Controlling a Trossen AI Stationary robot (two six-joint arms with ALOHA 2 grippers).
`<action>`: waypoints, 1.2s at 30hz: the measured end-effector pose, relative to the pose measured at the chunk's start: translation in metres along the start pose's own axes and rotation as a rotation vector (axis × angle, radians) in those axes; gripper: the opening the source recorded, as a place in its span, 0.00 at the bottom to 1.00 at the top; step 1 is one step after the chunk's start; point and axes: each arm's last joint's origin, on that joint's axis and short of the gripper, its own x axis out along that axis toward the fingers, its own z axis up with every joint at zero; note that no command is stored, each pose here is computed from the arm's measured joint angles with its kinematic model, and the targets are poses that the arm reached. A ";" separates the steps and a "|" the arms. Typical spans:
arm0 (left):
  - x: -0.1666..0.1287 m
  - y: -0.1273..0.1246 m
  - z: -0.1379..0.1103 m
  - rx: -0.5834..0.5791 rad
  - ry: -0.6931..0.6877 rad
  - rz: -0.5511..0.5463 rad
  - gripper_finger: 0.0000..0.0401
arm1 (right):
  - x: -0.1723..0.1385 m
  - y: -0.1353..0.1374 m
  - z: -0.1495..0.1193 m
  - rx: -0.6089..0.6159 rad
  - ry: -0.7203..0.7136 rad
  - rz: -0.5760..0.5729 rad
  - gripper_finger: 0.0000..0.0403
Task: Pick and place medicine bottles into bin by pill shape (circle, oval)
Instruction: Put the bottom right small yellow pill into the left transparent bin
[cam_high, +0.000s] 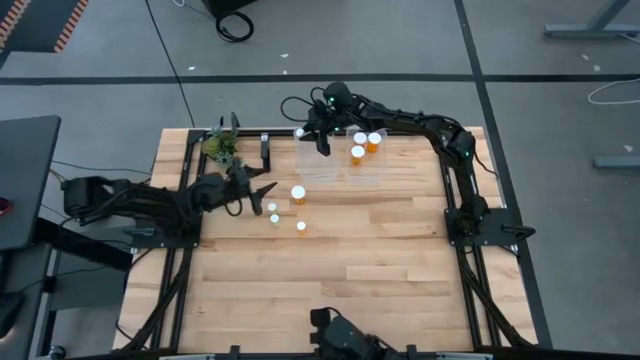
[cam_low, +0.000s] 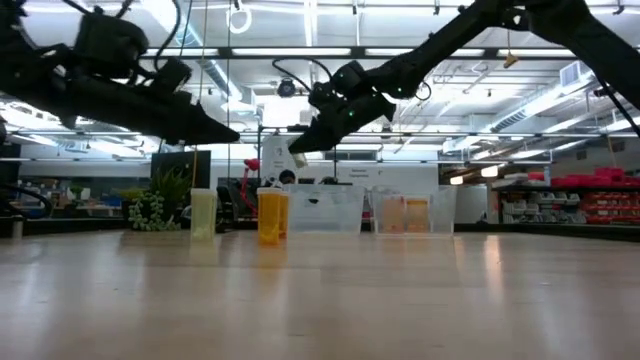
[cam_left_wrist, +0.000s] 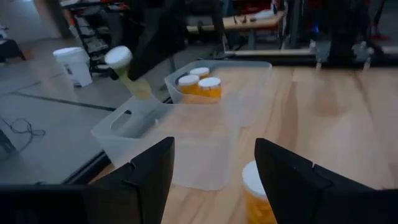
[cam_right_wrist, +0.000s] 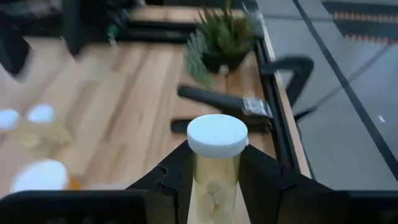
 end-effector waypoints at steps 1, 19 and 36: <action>0.004 0.000 0.001 0.015 0.007 0.000 0.58 | -0.001 0.002 0.001 0.005 -0.002 0.018 0.30; 0.056 0.027 0.003 -0.042 0.081 0.021 0.58 | 0.024 0.051 0.030 -0.113 -0.132 0.204 0.30; 0.063 0.025 0.010 -0.074 0.028 -0.067 0.57 | 0.038 0.077 0.041 -0.195 -0.157 0.196 0.30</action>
